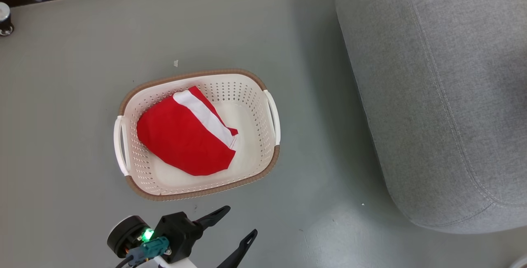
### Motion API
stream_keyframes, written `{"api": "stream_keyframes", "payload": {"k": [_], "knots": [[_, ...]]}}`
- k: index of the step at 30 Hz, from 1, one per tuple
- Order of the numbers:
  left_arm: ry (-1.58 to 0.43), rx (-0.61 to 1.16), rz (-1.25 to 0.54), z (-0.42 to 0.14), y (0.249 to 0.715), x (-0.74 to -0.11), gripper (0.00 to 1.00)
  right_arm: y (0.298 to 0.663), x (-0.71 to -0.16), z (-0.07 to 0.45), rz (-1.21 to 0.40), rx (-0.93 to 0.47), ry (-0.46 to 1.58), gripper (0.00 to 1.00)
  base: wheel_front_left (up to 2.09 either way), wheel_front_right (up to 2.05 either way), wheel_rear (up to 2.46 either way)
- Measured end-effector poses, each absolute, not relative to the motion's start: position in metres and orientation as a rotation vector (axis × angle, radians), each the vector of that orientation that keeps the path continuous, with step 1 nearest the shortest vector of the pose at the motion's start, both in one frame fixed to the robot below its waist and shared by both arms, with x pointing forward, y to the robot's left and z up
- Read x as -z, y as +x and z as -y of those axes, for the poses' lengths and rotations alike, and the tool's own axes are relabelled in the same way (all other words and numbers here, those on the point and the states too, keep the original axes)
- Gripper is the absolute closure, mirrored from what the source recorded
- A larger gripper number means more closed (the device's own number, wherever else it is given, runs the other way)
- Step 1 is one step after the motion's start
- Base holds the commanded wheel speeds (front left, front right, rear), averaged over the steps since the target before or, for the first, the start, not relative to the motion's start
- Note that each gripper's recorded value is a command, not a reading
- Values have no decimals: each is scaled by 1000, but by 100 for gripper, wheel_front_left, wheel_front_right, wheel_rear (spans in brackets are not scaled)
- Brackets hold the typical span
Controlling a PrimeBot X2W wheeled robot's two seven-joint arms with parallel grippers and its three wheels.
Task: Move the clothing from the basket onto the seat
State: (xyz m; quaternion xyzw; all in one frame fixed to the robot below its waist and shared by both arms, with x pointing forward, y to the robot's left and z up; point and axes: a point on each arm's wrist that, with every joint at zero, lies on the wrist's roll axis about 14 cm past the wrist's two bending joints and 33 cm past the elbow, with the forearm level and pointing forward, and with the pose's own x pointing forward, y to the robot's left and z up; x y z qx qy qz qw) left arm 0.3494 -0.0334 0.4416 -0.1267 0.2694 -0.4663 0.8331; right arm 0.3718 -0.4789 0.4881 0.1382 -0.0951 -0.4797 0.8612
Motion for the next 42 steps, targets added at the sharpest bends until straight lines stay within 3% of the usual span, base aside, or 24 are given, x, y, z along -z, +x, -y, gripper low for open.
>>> {"api": "stream_keyframes", "payload": {"k": [1,6,8,11,12,13,18,24,33,42], "knots": [[-269,988,-573,33,350,-441,0,372,-488,480,206,1015,295,100,0,0,0],[-274,983,-577,32,353,-438,0,366,-491,488,236,1059,309,67,0,0,0],[-274,980,-578,32,353,-437,0,363,-492,491,247,1076,316,64,0,0,0],[-272,978,-575,31,354,-437,0,362,-496,493,252,1086,298,52,0,0,0],[-274,977,-570,31,355,-438,0,361,-497,494,250,1087,291,44,0,0,0],[-274,976,-568,31,355,-438,0,361,-497,493,243,1085,280,29,0,0,0],[-276,979,-556,32,355,-441,0,363,-499,492,221,1072,248,16,0,0,0],[-282,983,-547,33,355,-444,0,357,-492,490,177,1069,232,14,0,0,0],[-277,1000,-533,39,352,-449,0,340,-479,487,120,1071,239,26,0,0,0],[-275,1020,-514,45,349,-455,0,327,-473,484,89,1065,244,21,0,0,0]]}}
